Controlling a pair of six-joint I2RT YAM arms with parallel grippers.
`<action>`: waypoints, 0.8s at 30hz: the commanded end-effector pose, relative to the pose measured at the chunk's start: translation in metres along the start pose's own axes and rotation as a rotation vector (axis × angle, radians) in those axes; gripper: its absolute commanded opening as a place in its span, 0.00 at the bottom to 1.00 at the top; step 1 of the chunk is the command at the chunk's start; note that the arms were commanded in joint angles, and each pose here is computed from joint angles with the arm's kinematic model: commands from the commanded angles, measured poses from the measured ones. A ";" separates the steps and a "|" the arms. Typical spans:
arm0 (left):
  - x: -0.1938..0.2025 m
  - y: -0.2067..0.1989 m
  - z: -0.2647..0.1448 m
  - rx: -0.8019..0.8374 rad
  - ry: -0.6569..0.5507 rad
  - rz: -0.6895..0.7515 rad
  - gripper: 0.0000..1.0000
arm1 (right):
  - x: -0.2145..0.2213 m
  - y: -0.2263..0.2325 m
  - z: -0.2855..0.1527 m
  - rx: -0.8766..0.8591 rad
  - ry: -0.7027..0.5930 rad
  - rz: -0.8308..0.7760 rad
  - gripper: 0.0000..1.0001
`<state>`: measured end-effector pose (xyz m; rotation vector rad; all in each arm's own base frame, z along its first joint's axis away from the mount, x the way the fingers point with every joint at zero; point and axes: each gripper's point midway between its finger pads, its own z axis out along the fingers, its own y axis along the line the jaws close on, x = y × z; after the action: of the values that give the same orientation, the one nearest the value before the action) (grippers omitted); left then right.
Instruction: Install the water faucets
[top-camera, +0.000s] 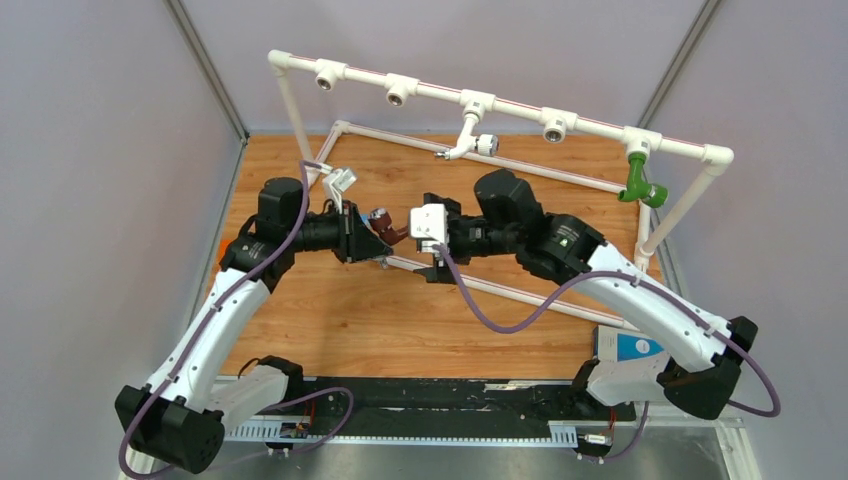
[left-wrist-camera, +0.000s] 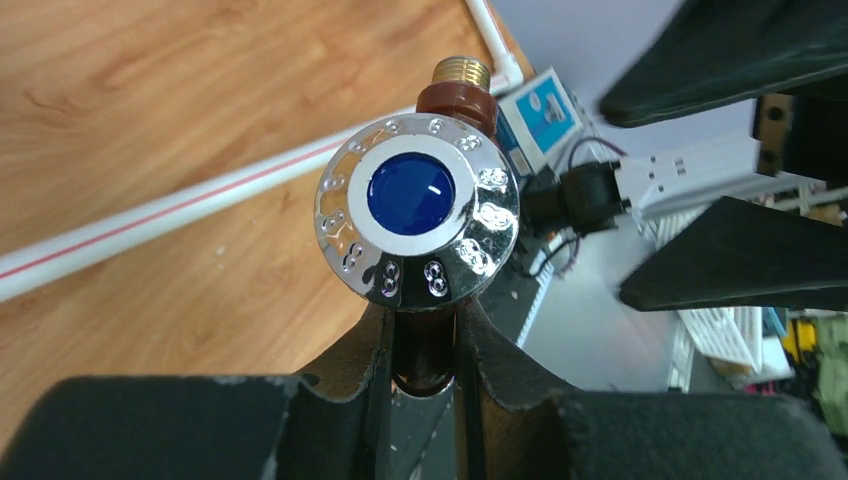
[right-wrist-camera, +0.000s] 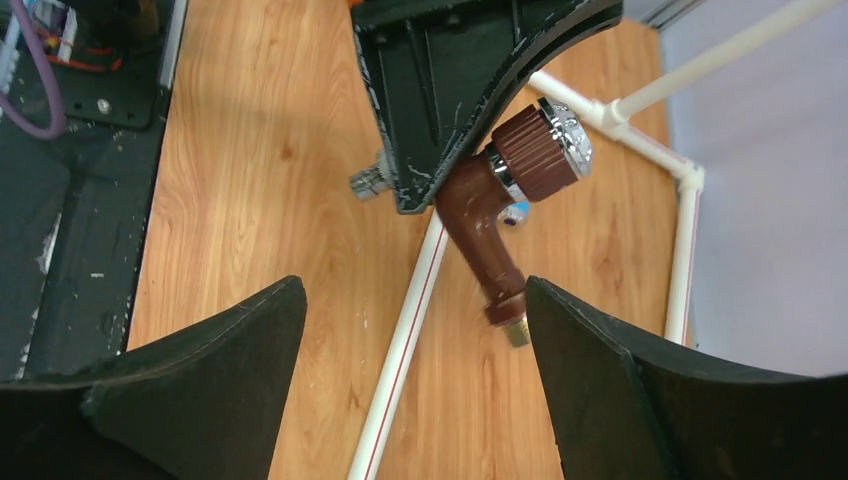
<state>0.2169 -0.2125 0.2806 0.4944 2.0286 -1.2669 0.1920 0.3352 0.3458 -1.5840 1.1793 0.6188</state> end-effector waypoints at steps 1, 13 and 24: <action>0.030 -0.020 0.002 0.105 0.110 0.051 0.00 | 0.022 0.004 0.014 0.021 0.104 -0.036 0.85; 0.041 -0.031 0.006 0.152 0.187 0.076 0.00 | 0.087 0.013 0.039 0.019 0.298 0.006 0.45; 0.013 -0.022 0.008 0.048 -0.067 0.056 0.69 | 0.079 0.005 0.046 0.061 0.235 0.204 0.00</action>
<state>0.1803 -0.2280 0.2478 0.6410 2.1252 -1.3112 0.2176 0.3346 0.2393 -1.6832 1.5041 0.4310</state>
